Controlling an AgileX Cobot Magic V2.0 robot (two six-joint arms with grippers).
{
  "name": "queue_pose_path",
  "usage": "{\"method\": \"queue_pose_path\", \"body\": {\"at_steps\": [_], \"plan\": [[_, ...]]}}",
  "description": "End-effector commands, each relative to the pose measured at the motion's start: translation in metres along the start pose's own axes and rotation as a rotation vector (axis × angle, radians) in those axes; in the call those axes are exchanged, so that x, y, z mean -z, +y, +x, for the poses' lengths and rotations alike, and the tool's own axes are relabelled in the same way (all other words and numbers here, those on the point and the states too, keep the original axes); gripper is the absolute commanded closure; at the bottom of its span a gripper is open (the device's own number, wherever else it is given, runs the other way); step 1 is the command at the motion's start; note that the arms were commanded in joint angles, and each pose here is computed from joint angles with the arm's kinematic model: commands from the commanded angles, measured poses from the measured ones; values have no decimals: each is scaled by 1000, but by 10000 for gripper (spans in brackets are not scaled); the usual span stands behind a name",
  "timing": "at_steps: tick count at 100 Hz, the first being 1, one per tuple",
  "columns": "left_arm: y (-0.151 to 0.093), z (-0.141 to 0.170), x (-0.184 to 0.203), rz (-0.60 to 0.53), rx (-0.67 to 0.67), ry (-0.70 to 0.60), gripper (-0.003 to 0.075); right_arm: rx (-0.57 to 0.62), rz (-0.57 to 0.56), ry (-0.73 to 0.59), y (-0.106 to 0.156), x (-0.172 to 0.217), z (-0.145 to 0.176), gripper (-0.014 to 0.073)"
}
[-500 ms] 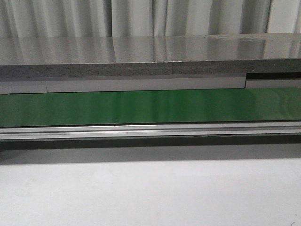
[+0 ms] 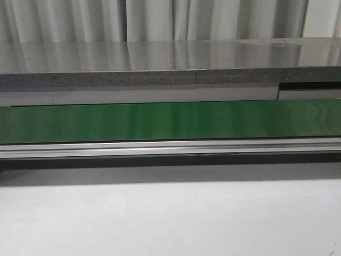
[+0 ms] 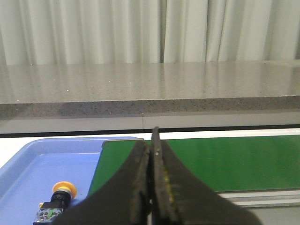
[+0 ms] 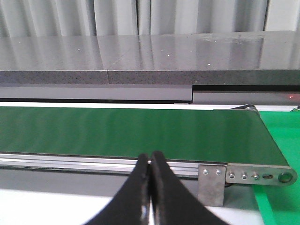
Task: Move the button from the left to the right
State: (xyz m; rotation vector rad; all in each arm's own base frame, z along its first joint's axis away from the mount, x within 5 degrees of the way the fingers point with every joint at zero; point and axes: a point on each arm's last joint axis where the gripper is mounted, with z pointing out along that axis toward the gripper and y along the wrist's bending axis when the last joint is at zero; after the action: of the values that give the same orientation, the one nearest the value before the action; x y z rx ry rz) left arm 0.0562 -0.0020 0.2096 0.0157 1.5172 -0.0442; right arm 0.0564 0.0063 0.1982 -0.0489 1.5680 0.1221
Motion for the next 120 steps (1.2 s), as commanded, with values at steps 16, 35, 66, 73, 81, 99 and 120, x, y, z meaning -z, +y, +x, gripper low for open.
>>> {"method": "queue_pose_path", "body": {"at_steps": [16,35,66,73,81,99,120], "plan": [[-1,-38,6,7,9,-78,741,7,1,-112,0,3,-14,684],[0,-87,1,-15,6,74,741,7,1,-112,0,3,-14,684],[3,-131,-32,-70,0,618,741,7,1,-112,0,3,-14,684],[2,-136,-43,-66,8,648,741,7,1,-112,0,3,-14,684],[0,-135,-52,-52,30,678,741,7,1,-112,0,3,-14,684],[-2,-127,-67,-40,54,745,741,7,1,-112,0,3,-14,684],[-2,-123,-74,-44,48,773,740,7,1,-112,0,3,-14,684]]}}
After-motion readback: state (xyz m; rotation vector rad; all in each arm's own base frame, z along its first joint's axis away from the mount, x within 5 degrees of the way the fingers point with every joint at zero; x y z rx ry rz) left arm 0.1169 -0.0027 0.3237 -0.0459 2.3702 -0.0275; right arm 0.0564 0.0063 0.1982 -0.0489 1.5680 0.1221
